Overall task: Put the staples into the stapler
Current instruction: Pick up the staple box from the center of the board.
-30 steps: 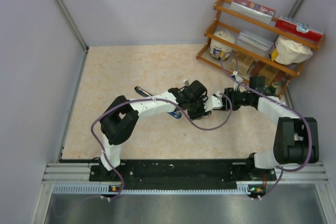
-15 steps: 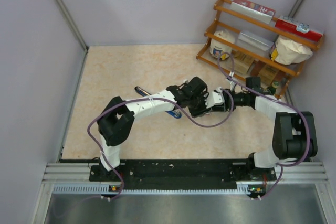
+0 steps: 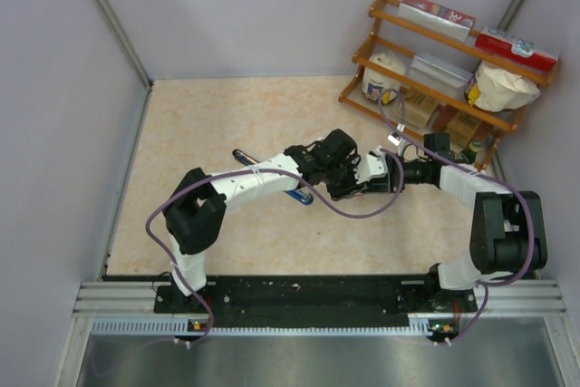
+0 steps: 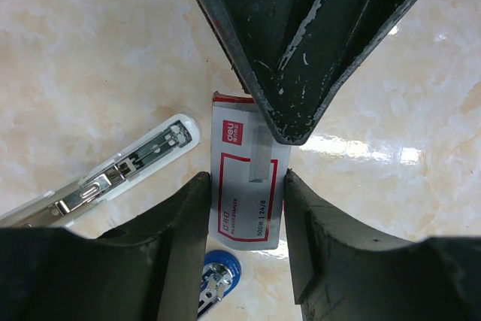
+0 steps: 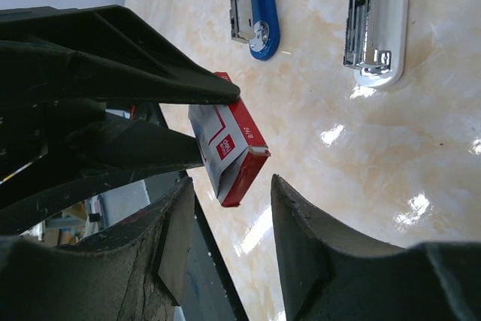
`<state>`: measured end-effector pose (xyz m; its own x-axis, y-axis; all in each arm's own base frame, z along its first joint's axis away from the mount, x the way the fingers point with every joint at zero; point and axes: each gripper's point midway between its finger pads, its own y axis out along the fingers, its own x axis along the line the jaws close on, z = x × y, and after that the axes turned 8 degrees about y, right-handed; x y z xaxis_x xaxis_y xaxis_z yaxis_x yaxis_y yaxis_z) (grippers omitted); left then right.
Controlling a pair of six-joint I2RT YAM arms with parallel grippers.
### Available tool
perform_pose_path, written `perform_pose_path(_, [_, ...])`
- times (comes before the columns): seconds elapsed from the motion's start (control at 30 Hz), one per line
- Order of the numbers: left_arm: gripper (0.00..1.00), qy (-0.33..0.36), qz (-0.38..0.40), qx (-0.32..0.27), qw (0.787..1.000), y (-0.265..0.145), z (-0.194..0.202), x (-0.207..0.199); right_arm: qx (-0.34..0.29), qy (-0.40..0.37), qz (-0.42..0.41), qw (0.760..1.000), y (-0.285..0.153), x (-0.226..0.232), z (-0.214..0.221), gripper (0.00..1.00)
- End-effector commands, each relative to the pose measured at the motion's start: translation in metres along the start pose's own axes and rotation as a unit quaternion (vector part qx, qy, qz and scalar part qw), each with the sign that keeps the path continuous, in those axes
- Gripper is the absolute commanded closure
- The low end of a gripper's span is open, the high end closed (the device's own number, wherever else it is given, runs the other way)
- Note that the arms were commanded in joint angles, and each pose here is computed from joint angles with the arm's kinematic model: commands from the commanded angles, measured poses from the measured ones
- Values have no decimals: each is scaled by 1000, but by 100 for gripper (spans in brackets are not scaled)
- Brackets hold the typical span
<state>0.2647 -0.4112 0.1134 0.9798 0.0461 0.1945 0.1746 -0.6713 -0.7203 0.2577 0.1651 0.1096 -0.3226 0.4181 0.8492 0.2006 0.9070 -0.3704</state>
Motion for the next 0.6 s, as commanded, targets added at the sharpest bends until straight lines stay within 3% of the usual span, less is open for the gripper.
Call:
perform_pose_path(0.0, [54,9,-19,-38,999,-23,-27,10,-11,-18,-34,999,-5,15,-13,55])
perform_pose_path(0.57, [53,11,-17,-41,999,-27,-27,7,-29,12,-26,999,-14,5,-22,60])
